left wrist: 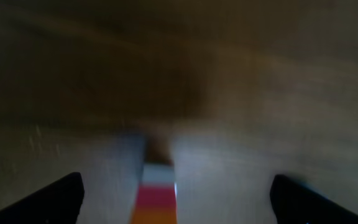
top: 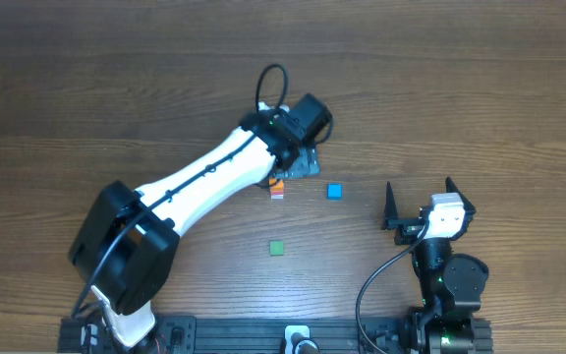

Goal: Stack Cubes

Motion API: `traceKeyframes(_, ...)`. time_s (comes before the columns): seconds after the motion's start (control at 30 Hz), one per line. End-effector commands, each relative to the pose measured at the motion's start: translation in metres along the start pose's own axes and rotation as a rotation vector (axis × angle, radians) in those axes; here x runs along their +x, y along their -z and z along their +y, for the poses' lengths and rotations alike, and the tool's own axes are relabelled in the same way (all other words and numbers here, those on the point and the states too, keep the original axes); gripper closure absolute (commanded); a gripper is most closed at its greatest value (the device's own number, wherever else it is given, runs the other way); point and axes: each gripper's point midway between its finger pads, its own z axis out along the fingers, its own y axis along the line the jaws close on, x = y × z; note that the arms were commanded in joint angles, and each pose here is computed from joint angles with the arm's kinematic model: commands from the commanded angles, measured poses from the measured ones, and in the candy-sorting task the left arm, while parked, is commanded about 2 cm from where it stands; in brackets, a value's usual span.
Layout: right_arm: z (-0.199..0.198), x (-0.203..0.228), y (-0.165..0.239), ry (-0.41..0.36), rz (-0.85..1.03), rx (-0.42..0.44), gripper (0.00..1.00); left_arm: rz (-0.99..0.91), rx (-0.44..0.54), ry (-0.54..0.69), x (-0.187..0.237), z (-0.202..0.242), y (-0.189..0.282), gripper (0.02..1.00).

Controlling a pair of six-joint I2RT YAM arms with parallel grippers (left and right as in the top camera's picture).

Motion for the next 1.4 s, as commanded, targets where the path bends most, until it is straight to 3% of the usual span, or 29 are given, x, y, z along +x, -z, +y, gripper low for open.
traceKeyframes(0.03,-0.002,0.002,0.0,0.001,-0.001,0.008,0.009,-0.156,-0.056,0.082,-0.06,0.034,-0.002,0.034)
traceKeyframes(0.33,-0.002,0.002,0.0,0.001,-0.001,0.008,0.007,-0.378,-0.011,0.318,-0.16,0.13,0.063,0.04)
traceKeyframes(0.6,-0.002,0.002,0.0,0.001,-0.001,0.008,0.009,-0.58,0.0,0.296,-0.182,0.188,0.157,0.071)
traceKeyframes(0.87,-0.002,0.002,0.0,0.001,-0.001,0.008,0.009,-0.757,0.059,0.172,-0.147,0.204,0.229,0.104)
traceKeyframes(1.03,-0.002,0.002,0.0,0.001,-0.001,0.008,0.007,-0.919,0.151,0.197,-0.104,0.232,0.248,0.112)
traceKeyframes(1.23,-0.002,0.002,0.0,0.001,-0.001,0.008,0.009,-1.041,0.189,0.187,-0.043,0.255,0.231,0.119)
traceKeyframes(1.4,-0.002,0.002,0.0,0.001,-0.001,0.008,0.009,-1.057,0.209,0.074,-0.01,0.252,0.195,0.112)
